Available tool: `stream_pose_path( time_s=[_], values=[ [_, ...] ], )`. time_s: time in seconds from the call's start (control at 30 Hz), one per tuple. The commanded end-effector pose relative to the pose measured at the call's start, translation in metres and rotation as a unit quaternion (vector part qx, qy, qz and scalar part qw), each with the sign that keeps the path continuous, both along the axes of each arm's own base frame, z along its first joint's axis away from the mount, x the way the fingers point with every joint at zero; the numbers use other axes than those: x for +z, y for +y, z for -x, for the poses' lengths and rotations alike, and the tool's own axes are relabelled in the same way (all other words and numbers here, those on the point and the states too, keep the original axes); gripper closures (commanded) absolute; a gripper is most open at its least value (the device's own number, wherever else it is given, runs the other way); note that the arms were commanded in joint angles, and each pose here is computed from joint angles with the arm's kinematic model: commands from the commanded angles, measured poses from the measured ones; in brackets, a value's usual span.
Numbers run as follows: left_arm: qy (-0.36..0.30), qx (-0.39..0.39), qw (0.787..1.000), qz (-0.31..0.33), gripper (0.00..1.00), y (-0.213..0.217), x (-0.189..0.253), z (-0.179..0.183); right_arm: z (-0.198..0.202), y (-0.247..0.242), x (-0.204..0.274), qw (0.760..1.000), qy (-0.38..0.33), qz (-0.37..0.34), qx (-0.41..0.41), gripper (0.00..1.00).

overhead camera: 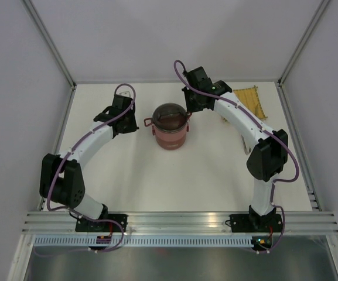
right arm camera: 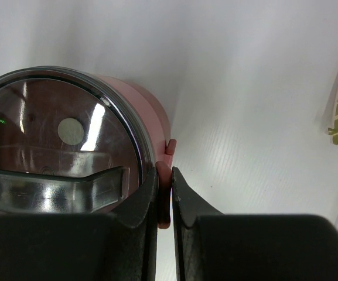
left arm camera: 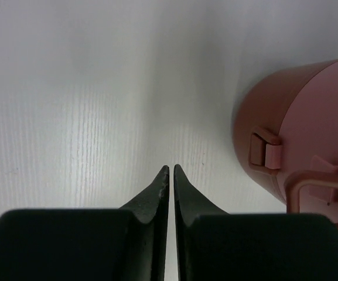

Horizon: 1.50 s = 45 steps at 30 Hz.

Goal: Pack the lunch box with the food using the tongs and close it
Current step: Close the fastener on the packing box.

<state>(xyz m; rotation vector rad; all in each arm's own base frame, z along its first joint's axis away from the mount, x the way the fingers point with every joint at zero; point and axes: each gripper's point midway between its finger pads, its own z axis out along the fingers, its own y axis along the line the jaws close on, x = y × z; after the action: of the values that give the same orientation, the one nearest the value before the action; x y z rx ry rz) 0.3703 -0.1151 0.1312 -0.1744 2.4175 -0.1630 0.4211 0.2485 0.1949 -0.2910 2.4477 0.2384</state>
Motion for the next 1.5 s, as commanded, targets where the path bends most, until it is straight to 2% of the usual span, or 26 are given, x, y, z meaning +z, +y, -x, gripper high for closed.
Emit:
stream_pose_path(
  time_s=[0.0,0.13,0.33,0.63,1.03,1.27,1.47],
  values=[
    [-0.039,-0.022,0.998,0.034,0.91,-0.022,0.021,-0.030,0.005,-0.020,-0.014,0.999,0.020,0.040,-0.006,0.99],
    [-0.029,-0.046,0.998,0.036,0.98,-0.034,0.016,-0.044,0.005,-0.017,-0.015,0.999,0.022,0.035,-0.002,1.00],
    [0.014,-0.042,0.999,0.000,0.98,-0.033,-0.016,-0.046,0.006,-0.013,-0.018,0.999,0.026,0.034,0.006,0.99],
    [0.054,-0.049,0.997,-0.003,0.98,-0.047,-0.052,-0.044,0.008,-0.002,-0.025,0.999,0.031,0.027,0.022,0.99],
    [0.042,-0.048,0.998,-0.011,0.98,-0.049,-0.048,-0.053,0.011,0.000,-0.031,0.998,0.036,0.035,0.026,1.00],
    [0.038,-0.066,0.997,0.001,0.98,-0.057,-0.041,-0.060,0.011,-0.009,-0.025,0.998,0.042,0.048,-0.012,1.00],
    [0.038,-0.056,0.998,-0.006,0.98,-0.046,-0.035,-0.054,0.024,-0.017,-0.022,0.995,0.069,0.054,-0.046,0.99]
  ],
)
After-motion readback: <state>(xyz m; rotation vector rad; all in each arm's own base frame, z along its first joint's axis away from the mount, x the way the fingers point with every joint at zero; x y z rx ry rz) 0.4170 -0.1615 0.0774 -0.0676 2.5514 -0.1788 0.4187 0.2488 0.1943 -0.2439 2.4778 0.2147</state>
